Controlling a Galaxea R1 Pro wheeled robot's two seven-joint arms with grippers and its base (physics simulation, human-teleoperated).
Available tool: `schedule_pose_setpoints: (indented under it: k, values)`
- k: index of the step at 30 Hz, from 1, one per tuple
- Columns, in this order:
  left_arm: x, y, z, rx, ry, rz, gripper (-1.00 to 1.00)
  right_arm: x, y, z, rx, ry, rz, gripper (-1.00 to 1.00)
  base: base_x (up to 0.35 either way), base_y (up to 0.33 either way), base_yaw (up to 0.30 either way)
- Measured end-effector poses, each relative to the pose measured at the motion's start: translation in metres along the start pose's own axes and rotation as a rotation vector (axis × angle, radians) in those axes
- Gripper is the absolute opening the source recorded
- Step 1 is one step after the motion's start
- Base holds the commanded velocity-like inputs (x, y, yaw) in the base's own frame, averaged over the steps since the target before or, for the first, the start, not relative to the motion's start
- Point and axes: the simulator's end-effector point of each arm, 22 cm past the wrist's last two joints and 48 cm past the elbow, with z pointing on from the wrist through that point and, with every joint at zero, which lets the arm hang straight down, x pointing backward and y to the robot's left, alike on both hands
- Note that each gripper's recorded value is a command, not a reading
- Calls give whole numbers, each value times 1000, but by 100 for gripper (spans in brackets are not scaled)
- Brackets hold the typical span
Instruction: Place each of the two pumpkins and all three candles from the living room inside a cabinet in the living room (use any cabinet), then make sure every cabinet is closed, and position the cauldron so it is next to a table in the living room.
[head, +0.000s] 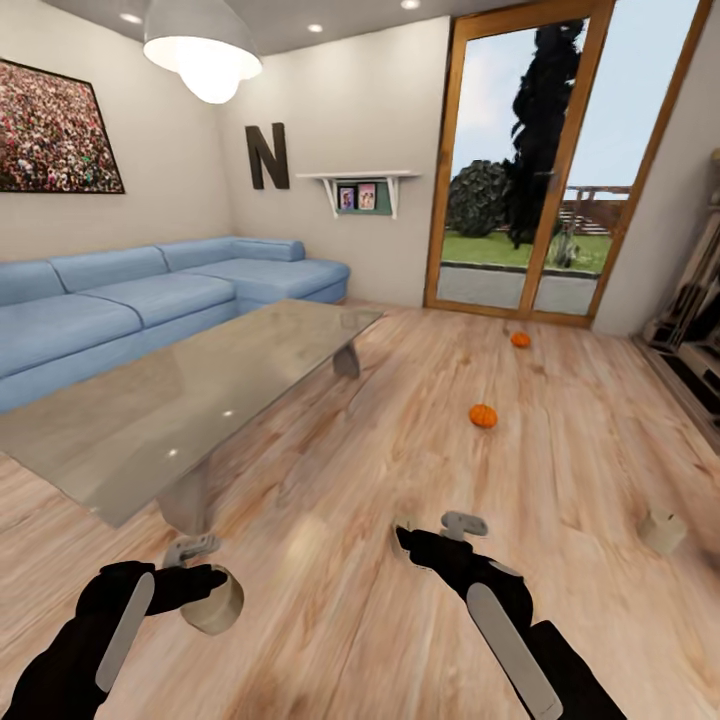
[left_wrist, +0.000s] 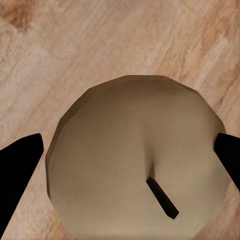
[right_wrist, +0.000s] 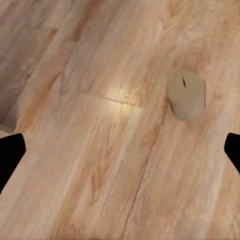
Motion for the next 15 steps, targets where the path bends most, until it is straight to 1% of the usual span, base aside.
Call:
schedule_pose_setpoints:
  k: [5, 8, 10, 13, 15]
  values:
    - [0, -1, 0, 2, 0, 0, -100, 1, 3, 0, -5, -2, -10, 100, 320, -157, 47]
    - [0, -1, 0, 3, 0, -1, -100, 14, 21, -1, -35, 19, -52, 100, 293, -203, 6]
    - [0, -1, 0, 3, 0, -1, -100, 20, 28, -1, -46, 29, -69, 100, 271, -233, 2]
    - [0, -2, 0, 4, 0, -1, -100, 21, 31, -1, -55, 27, -78, 100, 257, -231, 1]
    - [0, -2, 0, 7, 1, -3, -100, 20, 32, -1, -57, 23, -75, 100, 234, -98, 0]
